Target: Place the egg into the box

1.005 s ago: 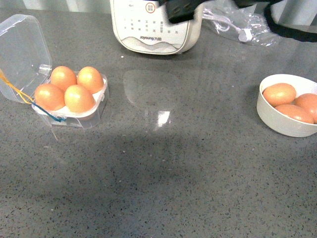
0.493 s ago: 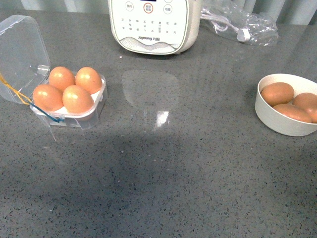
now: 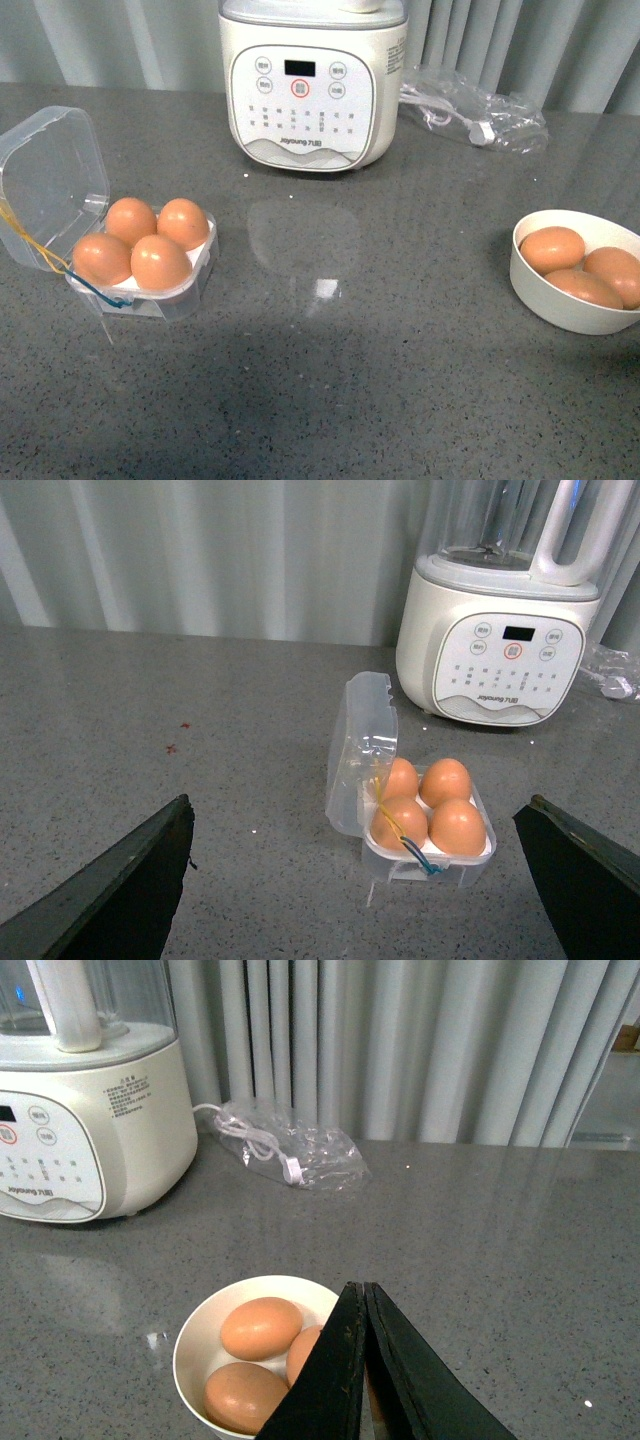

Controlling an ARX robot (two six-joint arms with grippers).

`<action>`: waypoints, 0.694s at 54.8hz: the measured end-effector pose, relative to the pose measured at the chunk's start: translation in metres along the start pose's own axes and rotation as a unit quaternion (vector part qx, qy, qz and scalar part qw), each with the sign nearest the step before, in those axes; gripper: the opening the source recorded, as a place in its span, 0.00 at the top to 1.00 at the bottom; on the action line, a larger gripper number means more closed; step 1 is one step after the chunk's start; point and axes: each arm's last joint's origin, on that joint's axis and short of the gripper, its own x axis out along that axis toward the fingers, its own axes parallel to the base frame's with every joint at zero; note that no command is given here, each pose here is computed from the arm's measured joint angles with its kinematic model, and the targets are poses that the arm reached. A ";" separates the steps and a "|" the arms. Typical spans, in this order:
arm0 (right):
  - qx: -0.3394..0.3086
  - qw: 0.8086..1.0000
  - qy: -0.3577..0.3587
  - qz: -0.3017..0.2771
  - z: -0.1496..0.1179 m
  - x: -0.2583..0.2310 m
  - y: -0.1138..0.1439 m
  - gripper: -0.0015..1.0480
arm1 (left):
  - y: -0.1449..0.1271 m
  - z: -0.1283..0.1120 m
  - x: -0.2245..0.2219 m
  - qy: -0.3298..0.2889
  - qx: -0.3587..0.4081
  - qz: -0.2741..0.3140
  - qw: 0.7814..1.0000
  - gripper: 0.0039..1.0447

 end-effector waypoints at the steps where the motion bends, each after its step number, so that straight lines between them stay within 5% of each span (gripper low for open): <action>1: 0.000 1.000 -0.001 0.000 0.000 -0.001 -0.001 0.97 | 0.000 0.000 0.000 0.000 0.000 0.000 1.000 0.06; 38: 0.001 1.000 -0.012 -0.002 0.006 -0.036 -0.012 0.97 | 0.000 0.000 0.000 0.000 0.000 0.000 1.000 0.06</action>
